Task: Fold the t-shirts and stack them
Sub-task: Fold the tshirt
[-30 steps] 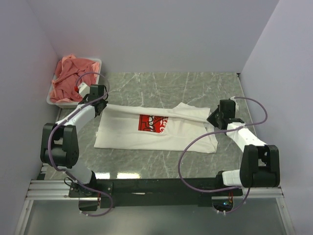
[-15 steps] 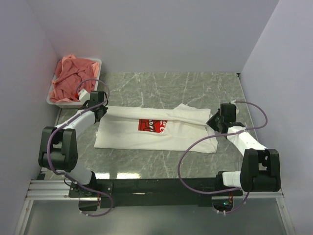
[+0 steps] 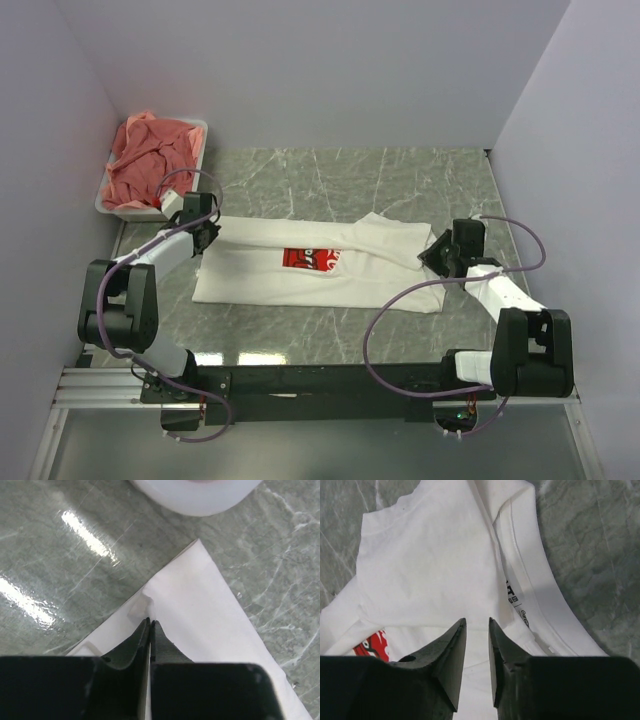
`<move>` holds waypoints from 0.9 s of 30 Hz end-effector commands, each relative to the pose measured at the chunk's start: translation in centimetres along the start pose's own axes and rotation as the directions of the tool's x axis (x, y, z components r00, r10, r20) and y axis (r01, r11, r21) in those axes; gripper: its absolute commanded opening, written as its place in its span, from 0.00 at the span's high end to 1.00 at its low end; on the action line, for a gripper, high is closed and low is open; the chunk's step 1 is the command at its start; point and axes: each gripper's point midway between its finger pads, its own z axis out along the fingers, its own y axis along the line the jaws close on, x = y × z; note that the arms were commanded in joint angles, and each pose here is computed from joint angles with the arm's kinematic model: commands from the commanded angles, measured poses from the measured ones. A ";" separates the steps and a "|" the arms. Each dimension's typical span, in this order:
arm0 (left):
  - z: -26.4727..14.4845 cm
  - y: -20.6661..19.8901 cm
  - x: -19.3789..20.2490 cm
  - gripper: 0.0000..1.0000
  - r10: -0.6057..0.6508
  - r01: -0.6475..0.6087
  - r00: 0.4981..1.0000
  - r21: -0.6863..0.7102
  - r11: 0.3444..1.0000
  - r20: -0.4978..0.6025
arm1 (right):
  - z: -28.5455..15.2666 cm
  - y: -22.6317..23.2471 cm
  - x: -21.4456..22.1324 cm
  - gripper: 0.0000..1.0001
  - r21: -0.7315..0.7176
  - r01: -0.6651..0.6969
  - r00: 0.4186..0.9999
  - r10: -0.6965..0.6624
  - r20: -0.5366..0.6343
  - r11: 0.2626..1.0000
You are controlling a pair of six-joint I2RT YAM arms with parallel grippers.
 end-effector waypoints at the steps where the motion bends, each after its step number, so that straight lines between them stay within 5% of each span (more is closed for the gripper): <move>1: -0.8 -1.0 -1.1 0.91 -0.049 0.048 0.998 0.057 0.997 0.027 | -0.7 0.9 -0.7 0.66 -0.045 0.007 1.000 -0.006 0.025 0.999; 4: -1.2 -1.0 -1.2 0.70 -0.053 0.051 0.998 0.066 0.996 0.030 | -1.8 1.5 -1.5 0.48 -0.063 0.026 0.998 -0.022 0.061 0.998; 9: -2.3 -1.4 -2.2 0.53 -0.069 0.065 0.997 0.089 0.994 0.045 | -2.9 3.8 -3.9 0.46 -0.042 0.106 0.988 -0.101 0.115 0.993; 19: -2.5 -4.2 2.1 0.62 -0.008 0.014 0.999 0.127 0.992 -0.051 | 3.1 12.5 -5.7 0.47 0.037 0.351 0.936 -0.352 0.018 0.936; 27: -2.0 -5.5 5.1 0.64 0.032 -0.011 0.992 0.175 0.985 -0.119 | 9.0 15.1 -4.9 0.50 0.118 0.460 0.888 -0.453 -0.080 0.880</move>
